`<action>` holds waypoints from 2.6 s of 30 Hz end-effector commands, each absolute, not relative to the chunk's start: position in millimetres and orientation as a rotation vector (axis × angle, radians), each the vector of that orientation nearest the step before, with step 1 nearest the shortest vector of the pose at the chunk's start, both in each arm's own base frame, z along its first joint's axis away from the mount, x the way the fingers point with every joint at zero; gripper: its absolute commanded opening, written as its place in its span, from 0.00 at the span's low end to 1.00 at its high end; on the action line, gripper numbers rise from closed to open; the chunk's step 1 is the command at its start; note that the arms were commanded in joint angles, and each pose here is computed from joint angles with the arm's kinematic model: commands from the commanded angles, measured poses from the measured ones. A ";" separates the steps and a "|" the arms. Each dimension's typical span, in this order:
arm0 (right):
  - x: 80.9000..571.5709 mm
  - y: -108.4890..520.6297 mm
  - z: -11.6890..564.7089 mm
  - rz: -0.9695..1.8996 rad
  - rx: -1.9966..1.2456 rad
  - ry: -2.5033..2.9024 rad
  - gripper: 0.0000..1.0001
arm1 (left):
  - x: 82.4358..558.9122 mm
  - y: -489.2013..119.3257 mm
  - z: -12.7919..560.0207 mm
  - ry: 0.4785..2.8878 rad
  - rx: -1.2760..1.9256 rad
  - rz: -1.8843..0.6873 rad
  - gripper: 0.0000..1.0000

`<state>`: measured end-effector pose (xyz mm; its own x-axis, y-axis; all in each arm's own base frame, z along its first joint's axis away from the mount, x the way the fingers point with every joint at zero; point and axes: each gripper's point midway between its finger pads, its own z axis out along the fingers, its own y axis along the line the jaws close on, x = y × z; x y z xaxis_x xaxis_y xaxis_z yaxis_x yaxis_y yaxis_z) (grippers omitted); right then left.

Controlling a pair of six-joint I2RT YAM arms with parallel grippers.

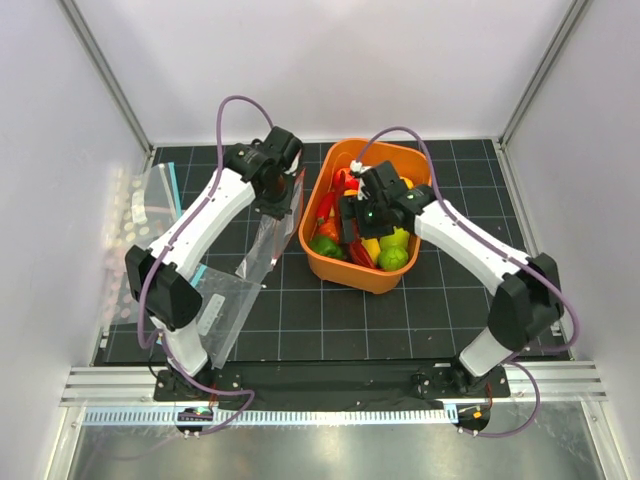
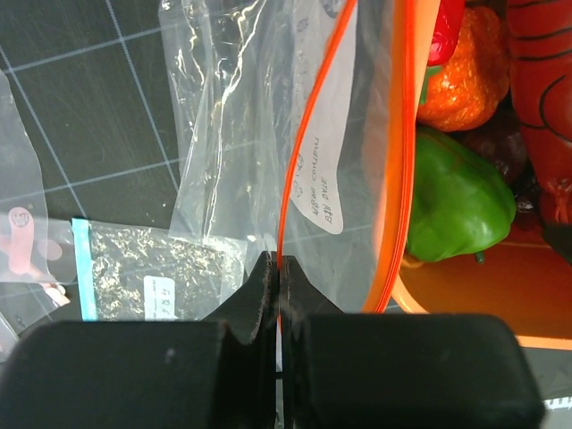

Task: Place the food in the zip-top bag and seal the zipper
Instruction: Pick up the fake lobster from the bin, then place the fake lobster in the zipper food storage bag.

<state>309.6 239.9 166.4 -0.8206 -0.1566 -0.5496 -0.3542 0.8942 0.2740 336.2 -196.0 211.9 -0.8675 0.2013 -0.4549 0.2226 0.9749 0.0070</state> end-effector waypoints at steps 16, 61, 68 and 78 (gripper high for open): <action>356.8 259.3 254.8 0.523 -0.336 2.360 0.01 | 340.7 -195.8 246.4 2.511 0.328 -0.125 0.00; 216.1 299.8 360.0 1.501 0.135 2.532 0.01 | 349.1 -219.2 261.6 2.323 0.246 -0.351 0.00; 230.0 315.4 344.3 1.569 0.309 2.576 0.01 | 339.8 -215.5 276.4 2.264 0.269 -0.382 0.00; 246.0 330.4 330.7 1.564 0.391 2.637 0.01 | 313.9 -220.6 286.9 2.174 0.366 -0.507 0.00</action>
